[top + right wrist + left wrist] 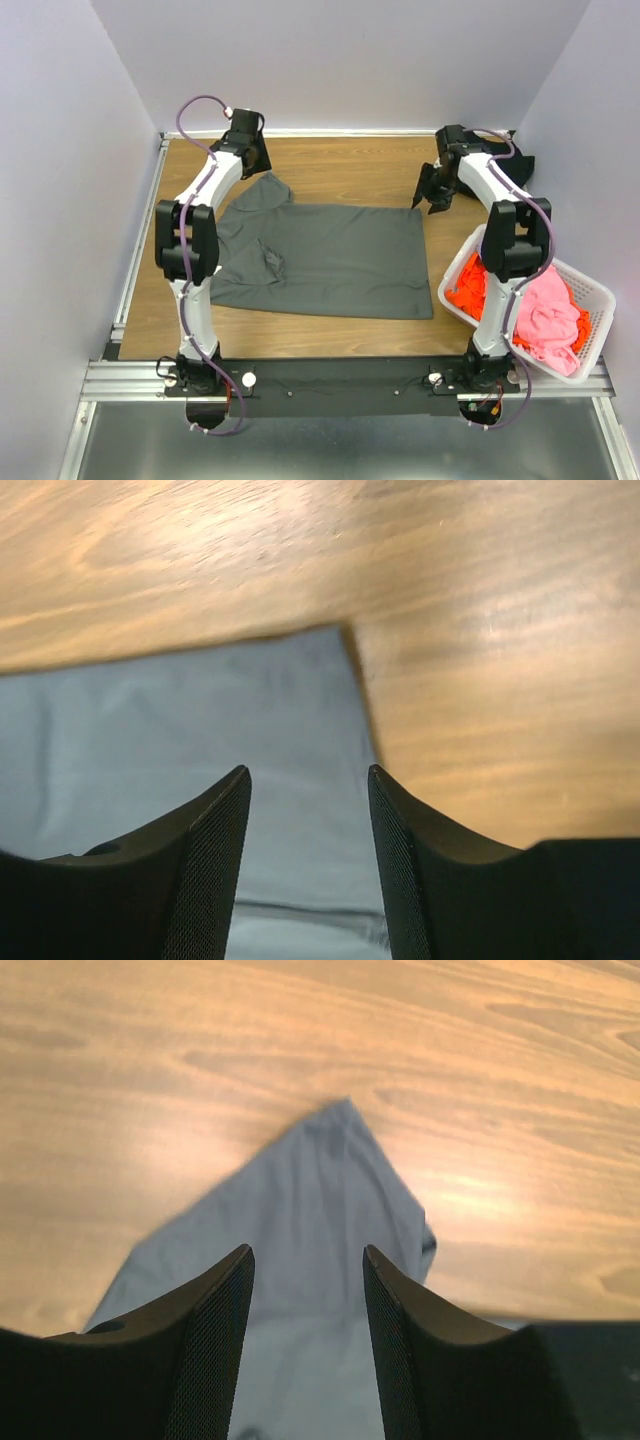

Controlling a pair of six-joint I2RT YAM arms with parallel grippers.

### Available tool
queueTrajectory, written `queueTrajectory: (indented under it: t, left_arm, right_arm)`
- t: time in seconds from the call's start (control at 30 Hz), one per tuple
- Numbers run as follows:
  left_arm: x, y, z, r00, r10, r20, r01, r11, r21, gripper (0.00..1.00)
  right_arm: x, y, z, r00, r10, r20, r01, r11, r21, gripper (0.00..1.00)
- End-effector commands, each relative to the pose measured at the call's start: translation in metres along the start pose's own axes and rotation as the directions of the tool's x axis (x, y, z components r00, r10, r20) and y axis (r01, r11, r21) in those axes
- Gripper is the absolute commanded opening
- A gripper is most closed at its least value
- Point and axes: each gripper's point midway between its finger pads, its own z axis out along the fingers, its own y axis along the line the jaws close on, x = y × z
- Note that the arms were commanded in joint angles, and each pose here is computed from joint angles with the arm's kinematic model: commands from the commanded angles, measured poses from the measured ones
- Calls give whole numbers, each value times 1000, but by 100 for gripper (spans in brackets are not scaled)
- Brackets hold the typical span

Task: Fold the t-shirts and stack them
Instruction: Fold the tshirt

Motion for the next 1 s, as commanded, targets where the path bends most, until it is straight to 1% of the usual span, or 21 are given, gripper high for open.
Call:
queueTrajectory:
  t: [0.0,0.03,0.07,0.1,0.17,0.3,0.33,0.37,0.4,0.77,0.97]
  left_arm:
    - [-23,-7,23,997,49,52,-47,998,-34,56]
    - [-23,-7,28,998,51,44,-49,998,-39,56]
    - [-34,-12,28,997,45,67,-43,999,-29,56]
    - [-27,-13,41,998,48,46,-47,998,-31,56]
    - [-27,-17,53,998,53,45,-51,998,-32,56]
    - [-31,-23,65,997,56,46,-54,998,-39,56]
    - [-22,-23,74,998,58,22,-57,997,-45,56]
    - [-26,-26,75,998,55,31,-54,998,-41,56]
    - [-18,-24,84,998,54,11,-53,997,-51,56]
    - [12,-11,100,995,66,-76,-74,990,-116,53]
    - [19,-11,106,993,75,-88,-86,989,-118,53]
  right_arm:
    - [-20,0,20,999,-6,42,5,1000,8,57]
    - [-21,-1,23,999,-6,43,5,1000,9,57]
    - [-22,-1,26,999,-3,45,3,1000,7,57]
    - [-23,-1,29,999,0,45,-1,1000,9,57]
    - [-23,-3,36,999,8,39,-8,1000,10,57]
    - [-24,-7,45,999,23,35,-24,1000,13,57]
    - [-24,-7,45,999,28,35,-28,1000,9,57]
    - [-25,-7,46,999,31,34,-31,1000,6,57]
    - [-26,-7,46,999,38,35,-38,999,5,57]
    - [-35,-5,37,996,65,57,-64,998,-20,57]
    - [-33,-7,37,996,71,52,-70,997,-20,57]
